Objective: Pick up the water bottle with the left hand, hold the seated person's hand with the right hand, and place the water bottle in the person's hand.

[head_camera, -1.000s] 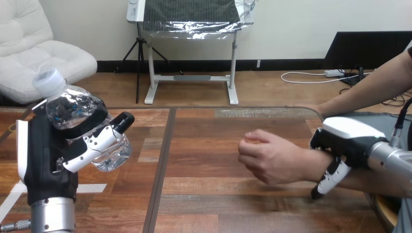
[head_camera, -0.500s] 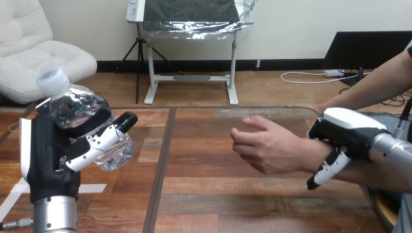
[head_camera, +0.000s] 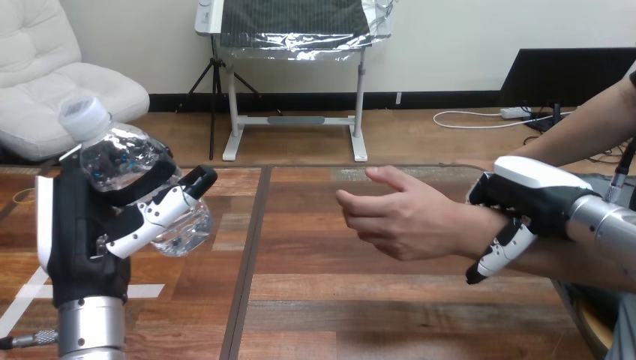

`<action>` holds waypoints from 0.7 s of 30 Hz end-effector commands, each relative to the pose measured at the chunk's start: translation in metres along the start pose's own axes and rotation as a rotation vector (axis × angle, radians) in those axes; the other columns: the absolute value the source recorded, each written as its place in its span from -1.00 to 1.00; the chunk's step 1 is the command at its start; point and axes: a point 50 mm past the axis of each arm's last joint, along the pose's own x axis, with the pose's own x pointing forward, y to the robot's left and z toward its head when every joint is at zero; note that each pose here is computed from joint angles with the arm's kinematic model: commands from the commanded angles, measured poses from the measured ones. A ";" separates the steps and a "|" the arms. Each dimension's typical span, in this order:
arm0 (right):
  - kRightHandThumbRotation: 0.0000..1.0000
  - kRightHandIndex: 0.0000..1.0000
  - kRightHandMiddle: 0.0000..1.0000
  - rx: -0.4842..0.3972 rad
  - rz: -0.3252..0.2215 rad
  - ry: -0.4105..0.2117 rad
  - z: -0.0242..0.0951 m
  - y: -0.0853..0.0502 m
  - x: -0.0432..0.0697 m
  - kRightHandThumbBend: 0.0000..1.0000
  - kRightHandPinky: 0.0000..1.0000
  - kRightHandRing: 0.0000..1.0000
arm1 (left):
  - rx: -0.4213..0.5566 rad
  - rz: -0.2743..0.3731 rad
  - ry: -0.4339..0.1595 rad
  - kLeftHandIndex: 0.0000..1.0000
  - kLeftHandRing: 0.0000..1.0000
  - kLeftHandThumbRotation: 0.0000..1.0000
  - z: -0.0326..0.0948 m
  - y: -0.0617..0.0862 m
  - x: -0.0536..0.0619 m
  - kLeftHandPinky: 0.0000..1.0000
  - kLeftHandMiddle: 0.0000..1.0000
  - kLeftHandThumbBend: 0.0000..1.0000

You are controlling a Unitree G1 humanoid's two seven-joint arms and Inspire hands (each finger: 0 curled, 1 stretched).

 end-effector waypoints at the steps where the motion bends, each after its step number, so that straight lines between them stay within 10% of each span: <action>1: -0.99 -0.39 -0.39 0.025 -0.048 0.028 -0.006 -0.016 -0.006 0.70 -0.61 -0.52 | -0.044 -0.025 -0.113 -0.30 -0.53 -1.00 0.018 -0.011 0.017 -0.64 -0.41 0.13; 21: -1.00 -0.29 -0.29 0.034 -0.044 0.016 -0.001 -0.021 -0.008 0.73 -0.53 -0.43 | -0.030 -0.076 -0.136 -0.30 -0.51 -1.00 0.013 -0.021 0.030 -0.63 -0.40 0.13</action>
